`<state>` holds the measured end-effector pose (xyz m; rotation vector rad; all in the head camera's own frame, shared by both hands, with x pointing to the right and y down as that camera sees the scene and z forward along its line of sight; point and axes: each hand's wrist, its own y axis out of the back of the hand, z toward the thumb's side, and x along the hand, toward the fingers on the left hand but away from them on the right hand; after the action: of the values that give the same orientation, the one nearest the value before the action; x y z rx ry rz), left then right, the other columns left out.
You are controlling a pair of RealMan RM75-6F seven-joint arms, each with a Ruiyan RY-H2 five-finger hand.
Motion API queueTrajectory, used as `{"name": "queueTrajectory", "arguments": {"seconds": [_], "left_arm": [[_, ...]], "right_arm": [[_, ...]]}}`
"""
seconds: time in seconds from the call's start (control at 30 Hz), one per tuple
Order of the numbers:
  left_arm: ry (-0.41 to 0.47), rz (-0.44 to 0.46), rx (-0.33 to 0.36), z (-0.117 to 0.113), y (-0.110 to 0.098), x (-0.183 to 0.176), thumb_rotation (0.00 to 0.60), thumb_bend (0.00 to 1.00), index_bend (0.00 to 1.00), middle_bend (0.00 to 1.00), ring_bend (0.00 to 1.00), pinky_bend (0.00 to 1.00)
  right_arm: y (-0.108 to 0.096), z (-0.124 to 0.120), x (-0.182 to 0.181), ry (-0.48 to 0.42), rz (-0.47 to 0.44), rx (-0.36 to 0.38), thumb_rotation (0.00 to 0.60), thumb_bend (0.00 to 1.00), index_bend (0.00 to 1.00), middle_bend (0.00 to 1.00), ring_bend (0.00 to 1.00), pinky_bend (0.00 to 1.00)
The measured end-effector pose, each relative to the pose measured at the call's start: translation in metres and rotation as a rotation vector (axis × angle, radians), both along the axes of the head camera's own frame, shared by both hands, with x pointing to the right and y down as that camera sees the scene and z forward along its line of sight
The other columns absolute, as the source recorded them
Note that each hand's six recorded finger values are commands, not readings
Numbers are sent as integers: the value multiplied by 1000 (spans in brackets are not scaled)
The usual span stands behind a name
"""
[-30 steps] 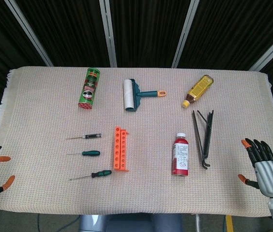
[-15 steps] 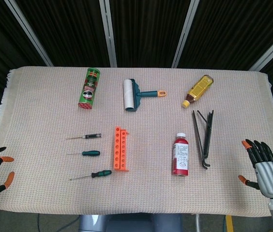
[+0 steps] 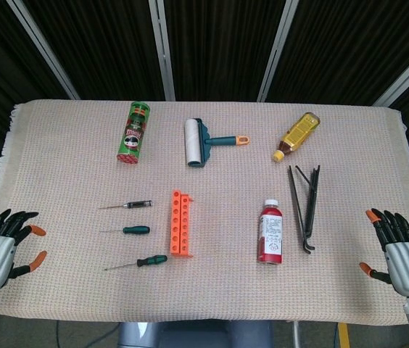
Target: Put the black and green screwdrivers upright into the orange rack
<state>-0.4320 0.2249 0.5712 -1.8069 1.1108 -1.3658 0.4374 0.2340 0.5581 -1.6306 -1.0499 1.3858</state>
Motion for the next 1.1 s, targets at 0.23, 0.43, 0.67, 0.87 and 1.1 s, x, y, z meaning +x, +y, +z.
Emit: {"name": "queueTrajectory", "arguments": {"seconds": [0.23, 0.43, 0.67, 0.87, 1.1], "left_arm": [[5, 99, -80, 28, -38, 32, 600, 214, 419, 153, 91, 0], [-30, 162, -139, 59, -72, 62, 600, 315, 414, 140, 71, 0], [-77, 166, -187, 90, -105, 91, 600, 309, 409, 96, 24, 0], [-122, 193, -220, 114, -125, 124, 600, 210, 402, 41, 0, 0], [-169, 189, -265, 140, -139, 155, 600, 209, 412, 1, 0, 0]], "right_arm": [[0, -1, 3, 6, 11, 0, 600, 0, 8, 44, 0, 0], [-1, -2, 6, 11, 21, 0, 600, 0, 9, 44, 0, 0], [-1, -2, 8, 17, 33, 1, 600, 0, 9, 44, 0, 0], [-1, -2, 12, 25, 45, -1, 600, 0, 9, 44, 0, 0], [-3, -4, 15, 28, 50, 6, 600, 0, 8, 44, 0, 0]]}}
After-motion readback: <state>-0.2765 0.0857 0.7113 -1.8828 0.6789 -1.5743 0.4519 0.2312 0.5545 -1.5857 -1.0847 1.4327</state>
